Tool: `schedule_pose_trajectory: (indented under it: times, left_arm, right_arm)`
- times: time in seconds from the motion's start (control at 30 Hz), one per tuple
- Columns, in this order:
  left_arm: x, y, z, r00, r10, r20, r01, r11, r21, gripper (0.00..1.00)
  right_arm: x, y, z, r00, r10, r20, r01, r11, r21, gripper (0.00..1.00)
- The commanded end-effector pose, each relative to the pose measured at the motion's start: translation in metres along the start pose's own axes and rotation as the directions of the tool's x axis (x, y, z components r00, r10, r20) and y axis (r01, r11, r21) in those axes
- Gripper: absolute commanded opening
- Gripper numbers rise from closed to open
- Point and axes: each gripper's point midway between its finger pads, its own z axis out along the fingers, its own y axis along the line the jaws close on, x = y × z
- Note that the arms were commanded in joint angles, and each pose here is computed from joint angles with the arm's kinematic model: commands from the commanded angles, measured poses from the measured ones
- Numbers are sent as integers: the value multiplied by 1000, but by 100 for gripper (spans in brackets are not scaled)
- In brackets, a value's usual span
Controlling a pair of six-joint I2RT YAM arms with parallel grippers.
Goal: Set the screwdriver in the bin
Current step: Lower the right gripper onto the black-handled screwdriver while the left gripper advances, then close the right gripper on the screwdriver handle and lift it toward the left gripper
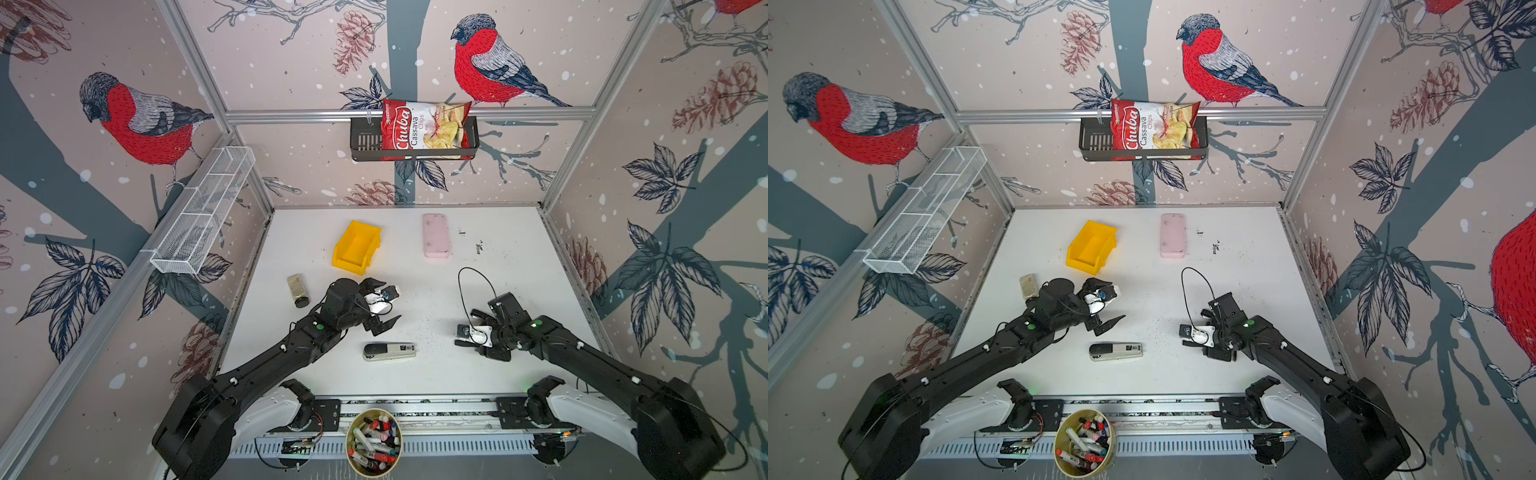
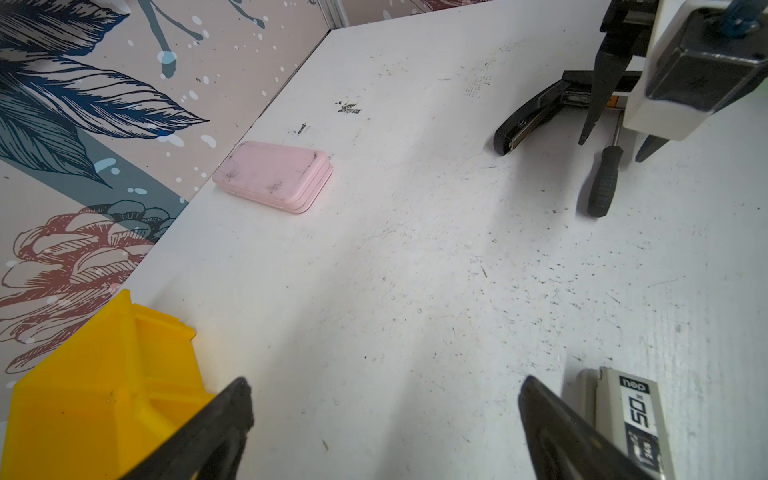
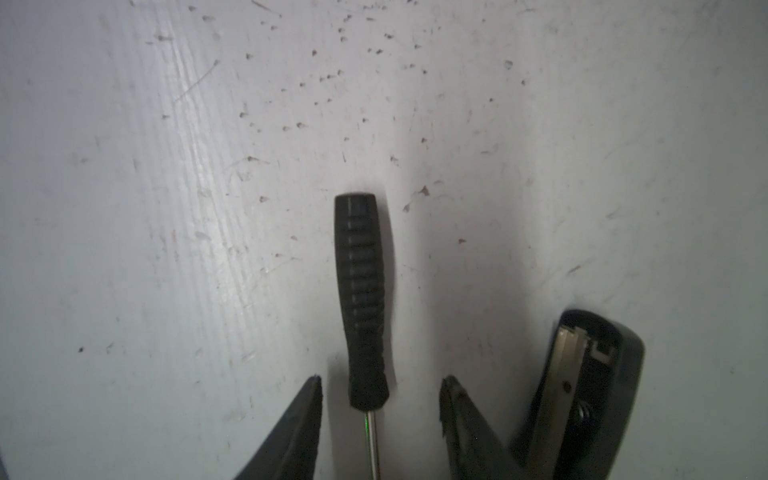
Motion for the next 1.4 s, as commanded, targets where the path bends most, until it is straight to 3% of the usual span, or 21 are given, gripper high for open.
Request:
schedule_pose_trajectory:
  times: [0.0,0.23,0.73,0.83,1.1,1.37]
  left_arm:
    - [3,-3,-1,1000,17,-5,-17,1000,5,98]
    - [5,-6,0,1000,8,2,-8,1000,16,98]
    - [9,-6,-6,1000,30,2,-30,999,-14,98]
    - [5,-5,-7,1000,19,16,-18,1000,-19,98]
    - [-8,-4,-7,998,-42,46,42,999,9,98]
    - [-34,-16,-1,980,-179,88,164,973,160,98]
  right_arm:
    - [4,-1,3,1000,10,-12,-10,1000,14,46]
    - [7,-1,10,999,23,-28,-23,1000,7,38]
    - [7,13,10,999,20,-28,-22,997,-72,9]
    - [4,9,7,1000,16,-22,-18,998,-59,7]
    - [-20,-20,-9,999,-20,39,19,999,40,2]
    - [-65,-55,-30,985,-136,107,111,971,211,2]
